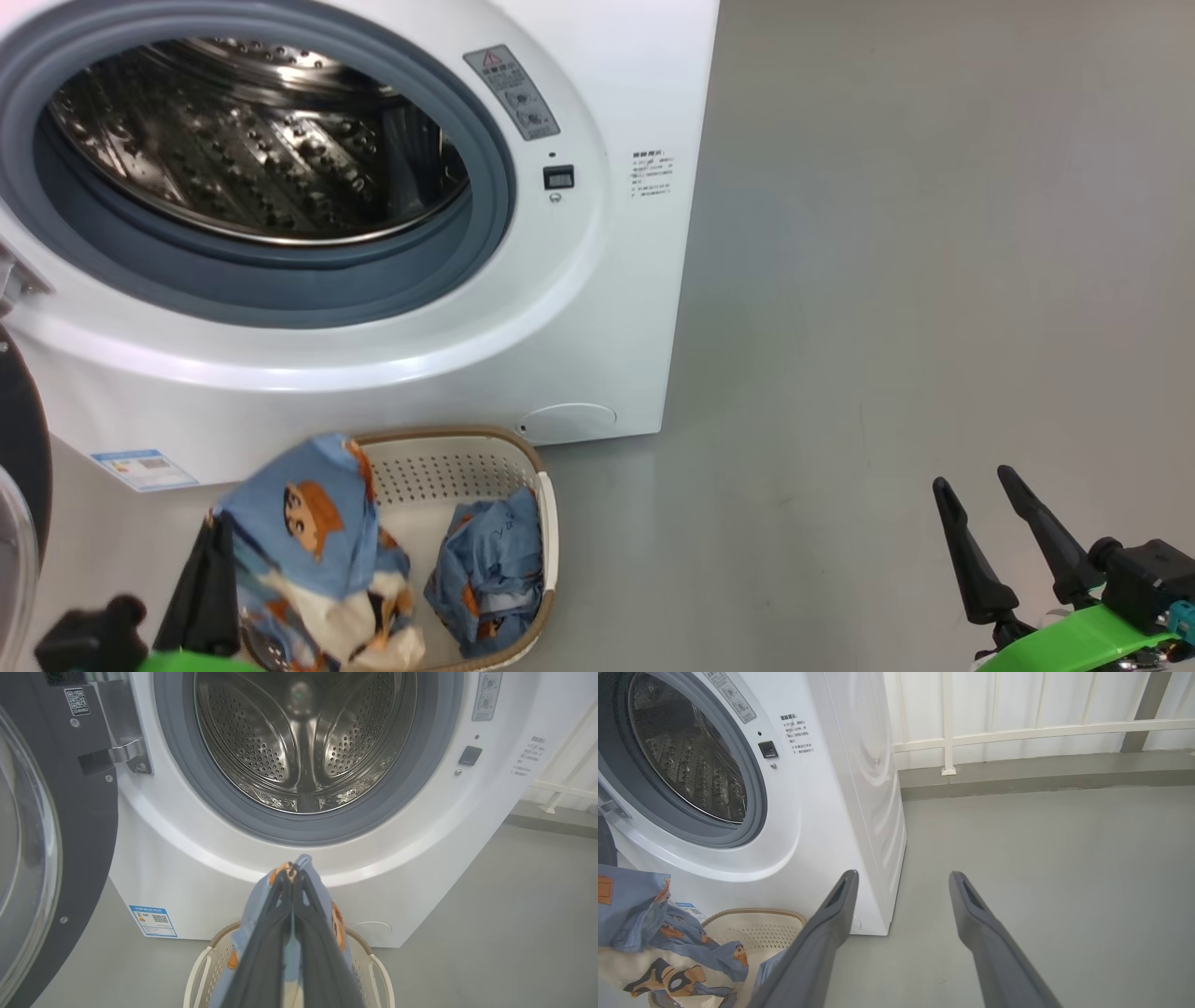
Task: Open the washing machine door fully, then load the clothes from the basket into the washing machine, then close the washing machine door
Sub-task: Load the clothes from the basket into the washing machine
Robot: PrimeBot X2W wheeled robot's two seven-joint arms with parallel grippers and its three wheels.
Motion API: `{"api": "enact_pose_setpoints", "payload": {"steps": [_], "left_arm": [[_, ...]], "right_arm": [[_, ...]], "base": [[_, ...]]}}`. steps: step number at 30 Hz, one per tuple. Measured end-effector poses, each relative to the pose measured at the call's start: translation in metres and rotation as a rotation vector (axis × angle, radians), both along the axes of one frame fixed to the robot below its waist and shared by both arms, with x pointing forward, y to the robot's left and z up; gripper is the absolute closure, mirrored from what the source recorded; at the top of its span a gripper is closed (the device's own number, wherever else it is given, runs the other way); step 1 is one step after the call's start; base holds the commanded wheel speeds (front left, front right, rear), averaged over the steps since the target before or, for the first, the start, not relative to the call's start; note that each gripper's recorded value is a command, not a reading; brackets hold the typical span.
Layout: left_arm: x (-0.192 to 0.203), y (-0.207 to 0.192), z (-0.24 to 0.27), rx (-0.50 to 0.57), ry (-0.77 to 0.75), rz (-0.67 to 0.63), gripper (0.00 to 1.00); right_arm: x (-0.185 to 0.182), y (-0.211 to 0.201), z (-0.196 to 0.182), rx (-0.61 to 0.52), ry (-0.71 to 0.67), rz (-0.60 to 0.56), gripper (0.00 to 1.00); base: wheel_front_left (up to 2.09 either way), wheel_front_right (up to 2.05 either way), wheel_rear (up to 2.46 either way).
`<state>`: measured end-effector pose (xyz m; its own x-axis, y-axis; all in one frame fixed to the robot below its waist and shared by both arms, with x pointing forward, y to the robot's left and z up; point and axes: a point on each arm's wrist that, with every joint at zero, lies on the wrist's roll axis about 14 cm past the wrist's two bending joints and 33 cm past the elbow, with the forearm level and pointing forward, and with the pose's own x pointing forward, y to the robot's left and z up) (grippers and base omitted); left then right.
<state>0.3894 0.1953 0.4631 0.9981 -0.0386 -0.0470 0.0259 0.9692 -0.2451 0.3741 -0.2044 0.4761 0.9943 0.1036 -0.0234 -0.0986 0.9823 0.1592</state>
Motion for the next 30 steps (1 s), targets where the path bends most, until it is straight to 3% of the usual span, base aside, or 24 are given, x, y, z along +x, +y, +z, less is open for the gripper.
{"api": "enact_pose_setpoints", "payload": {"steps": [6,14,30], "left_arm": [[-0.020,0.000,0.005,-0.007,-0.014,0.025,1.00],[-0.013,-0.001,0.007,-0.026,-0.027,0.032,1.00],[0.121,-0.005,0.105,-0.014,-0.321,-0.004,1.00]], "right_arm": [[-0.002,-0.005,0.007,-0.001,-0.021,-0.015,0.00],[0.001,-0.005,0.004,0.002,-0.013,-0.016,0.00],[0.023,0.002,-0.019,0.029,0.040,-0.022,0.00]], "base": [[0.00,0.00,0.00],[0.00,0.00,0.00],[0.00,0.00,0.00]]}}
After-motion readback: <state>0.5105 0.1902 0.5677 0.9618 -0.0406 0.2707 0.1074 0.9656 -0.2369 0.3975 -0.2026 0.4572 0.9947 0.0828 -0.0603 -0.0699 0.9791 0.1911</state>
